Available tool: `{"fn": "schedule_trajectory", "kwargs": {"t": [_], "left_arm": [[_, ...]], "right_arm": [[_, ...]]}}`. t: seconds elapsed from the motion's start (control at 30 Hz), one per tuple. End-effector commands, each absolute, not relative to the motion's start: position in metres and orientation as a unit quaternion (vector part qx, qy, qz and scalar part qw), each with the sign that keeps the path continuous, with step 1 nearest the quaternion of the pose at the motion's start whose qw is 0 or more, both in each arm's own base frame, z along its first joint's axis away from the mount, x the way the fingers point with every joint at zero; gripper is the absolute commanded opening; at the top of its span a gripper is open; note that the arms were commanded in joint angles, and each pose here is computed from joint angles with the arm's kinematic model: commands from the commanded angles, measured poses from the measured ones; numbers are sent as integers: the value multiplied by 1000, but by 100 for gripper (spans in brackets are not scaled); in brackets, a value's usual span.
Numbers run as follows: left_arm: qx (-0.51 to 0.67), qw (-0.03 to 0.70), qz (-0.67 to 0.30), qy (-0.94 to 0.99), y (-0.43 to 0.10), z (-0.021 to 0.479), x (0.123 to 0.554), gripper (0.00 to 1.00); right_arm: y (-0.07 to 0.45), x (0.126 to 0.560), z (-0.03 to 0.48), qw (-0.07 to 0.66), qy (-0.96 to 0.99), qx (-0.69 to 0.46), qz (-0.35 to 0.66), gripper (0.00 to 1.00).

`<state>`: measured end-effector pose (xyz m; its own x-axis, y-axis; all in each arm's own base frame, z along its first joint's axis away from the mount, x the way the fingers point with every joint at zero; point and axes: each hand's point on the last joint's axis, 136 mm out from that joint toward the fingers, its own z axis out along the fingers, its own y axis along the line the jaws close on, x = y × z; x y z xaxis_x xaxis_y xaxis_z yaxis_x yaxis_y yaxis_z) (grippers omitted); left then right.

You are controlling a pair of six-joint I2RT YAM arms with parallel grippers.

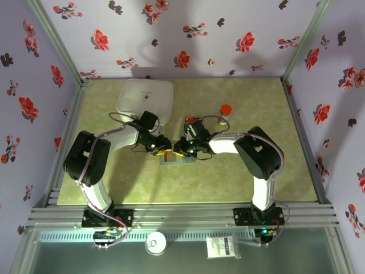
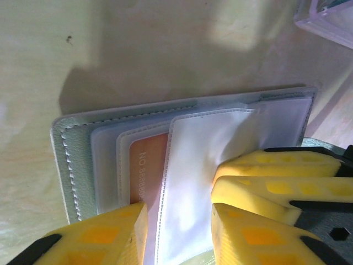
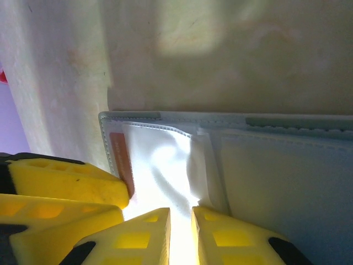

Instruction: Take the credit cards out of the card holder

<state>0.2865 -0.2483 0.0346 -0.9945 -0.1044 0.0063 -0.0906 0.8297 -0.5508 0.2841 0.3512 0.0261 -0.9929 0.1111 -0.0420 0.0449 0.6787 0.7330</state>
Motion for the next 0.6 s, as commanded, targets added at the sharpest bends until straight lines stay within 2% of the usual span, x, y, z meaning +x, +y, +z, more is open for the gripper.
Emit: {"fn": "schedule_trajectory", "kwargs": {"t": [0.0, 0.2, 0.47, 0.57], "left_arm": [[-59, -1, -282, 958, -248, 23, 282, 34], [-61, -7, -286, 956, -251, 18, 282, 30], [-65, 2, -306, 950, -257, 25, 286, 16], [-64, 7, -310, 949, -257, 29, 288, 15]], "right_arm": [[336, 279, -8, 26, 928, 73, 366, 19], [340, 280, -9, 23, 921, 79, 381, 18], [341, 282, -4, 27, 918, 80, 387, 18], [342, 286, 7, 39, 915, 75, 395, 20]]}}
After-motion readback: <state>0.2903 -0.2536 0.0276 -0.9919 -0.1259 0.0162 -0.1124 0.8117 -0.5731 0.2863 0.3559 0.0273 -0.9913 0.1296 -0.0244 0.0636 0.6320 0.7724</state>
